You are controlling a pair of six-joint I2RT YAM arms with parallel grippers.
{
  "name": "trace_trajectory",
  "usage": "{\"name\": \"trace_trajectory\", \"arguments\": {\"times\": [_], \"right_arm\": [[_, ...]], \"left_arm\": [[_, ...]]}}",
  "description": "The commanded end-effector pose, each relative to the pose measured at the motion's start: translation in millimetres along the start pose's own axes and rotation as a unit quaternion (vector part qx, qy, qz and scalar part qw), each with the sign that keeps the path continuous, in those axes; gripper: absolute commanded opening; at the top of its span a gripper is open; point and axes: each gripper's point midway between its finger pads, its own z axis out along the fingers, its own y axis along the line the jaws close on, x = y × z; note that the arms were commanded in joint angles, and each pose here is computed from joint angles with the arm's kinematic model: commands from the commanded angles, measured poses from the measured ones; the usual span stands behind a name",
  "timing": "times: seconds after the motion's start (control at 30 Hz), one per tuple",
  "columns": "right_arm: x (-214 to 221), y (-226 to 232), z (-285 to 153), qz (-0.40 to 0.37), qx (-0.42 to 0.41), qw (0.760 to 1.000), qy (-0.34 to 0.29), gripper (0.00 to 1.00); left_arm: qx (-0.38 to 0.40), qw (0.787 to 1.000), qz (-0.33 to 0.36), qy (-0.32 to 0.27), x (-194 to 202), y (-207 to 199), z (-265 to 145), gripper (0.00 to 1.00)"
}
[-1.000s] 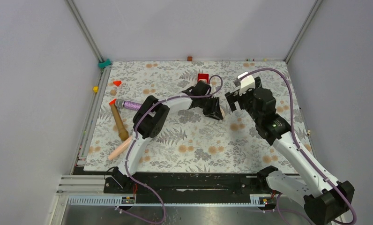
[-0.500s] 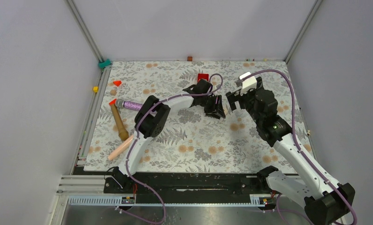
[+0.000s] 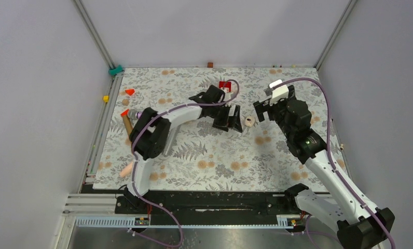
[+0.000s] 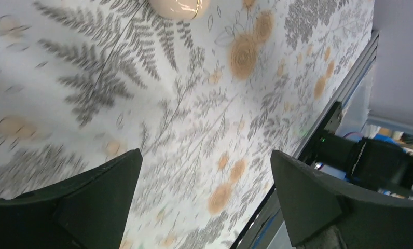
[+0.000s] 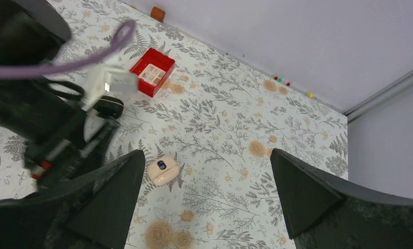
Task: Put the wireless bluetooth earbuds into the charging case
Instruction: Place the charging case at the center of the board, then reset both arms
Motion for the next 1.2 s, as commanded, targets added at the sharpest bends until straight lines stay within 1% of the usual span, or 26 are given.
{"name": "trace_trajectory", "arguments": {"times": [0.0,0.03,0.1,0.17,0.2,0.23,0.27,0.33,0.4,0.43,0.47,0.5,0.53,0.6,0.67,0.7,0.77,0.8,0.83,0.93,0.97,1.07,1.17], "right_arm": [[-34,-18,-19,0.006,0.016,0.999,-0.033,0.99],[-35,-17,-23,0.005,0.008,1.000,-0.026,0.97],[-40,-13,-35,0.008,-0.014,1.000,-0.025,0.85],[-42,-7,-47,0.011,-0.037,0.999,-0.024,0.66],[-42,-4,-53,0.013,-0.048,0.998,-0.024,0.62],[-42,-2,-60,0.014,-0.054,0.998,-0.023,0.61],[-41,-2,-66,0.013,-0.058,0.998,-0.025,0.62],[-39,-2,-78,0.010,-0.059,0.998,-0.032,0.68],[-34,-3,-89,0.006,-0.056,0.998,-0.038,0.74],[-33,-4,-95,0.006,-0.054,0.998,-0.043,0.77],[-32,-4,-101,0.006,-0.055,0.997,-0.045,0.82],[-31,-4,-108,0.003,-0.055,0.997,-0.049,0.94],[-30,-1,-114,0.000,-0.065,0.996,-0.056,0.99],[-30,2,-128,-0.008,-0.072,0.994,-0.081,0.99],[-25,4,-135,-0.016,-0.074,0.993,-0.091,1.00],[-19,6,-139,-0.026,-0.080,0.993,-0.088,0.99],[-8,11,-147,-0.053,-0.095,0.991,-0.082,1.00],[-3,12,-149,-0.052,-0.092,0.991,-0.083,0.99],[-1,9,-151,-0.040,-0.081,0.992,-0.087,1.00],[3,-10,-152,0.022,-0.011,0.994,-0.102,1.00],[8,-14,-152,0.034,0.007,0.994,-0.105,1.00],[11,-30,-155,0.060,0.060,0.988,-0.125,1.00],[16,-33,-153,0.070,0.076,0.986,-0.130,0.99]], "left_arm": [[0.001,0.989,0.121,-0.088,-37,-23,-98,0.99],[0.000,0.986,0.129,-0.101,-40,-24,-121,0.99],[-0.012,0.979,0.147,-0.140,-48,-19,-173,0.98],[-0.054,0.965,0.164,-0.195,-53,-6,-227,0.99],[-0.075,0.955,0.180,-0.222,-51,-2,-254,0.98],[-0.099,0.940,0.201,-0.258,-47,-3,-287,0.99],[-0.125,0.928,0.207,-0.285,-43,4,-309,0.99],[-0.168,0.905,0.218,-0.325,-26,15,-348,0.99],[-0.212,0.884,0.239,-0.342,-3,24,-369,0.99],[-0.225,0.874,0.251,-0.351,7,20,-380,0.98],[-0.249,0.860,0.265,-0.357,17,22,-388,0.98],[-0.279,0.848,0.264,-0.366,27,25,-397,0.98],[-0.309,0.834,0.260,-0.376,37,31,-405,0.99],[-0.378,0.790,0.245,-0.416,53,38,-433,0.99],[-0.410,0.750,0.233,-0.464,70,36,-453,0.98],[-0.413,0.742,0.235,-0.473,81,31,-458,0.98],[-0.393,0.758,0.255,-0.453,95,22,-449,0.98],[-0.376,0.764,0.272,-0.448,102,14,-443,0.98],[-0.357,0.767,0.288,-0.449,108,5,-438,0.99],[-0.316,0.779,0.319,-0.439,121,-10,-425,0.98],[-0.313,0.778,0.326,-0.436,124,-11,-424,0.98],[-0.324,0.775,0.315,-0.441,125,-1,-423,0.98],[-0.326,0.777,0.307,-0.442,124,8,-418,0.98]]}}
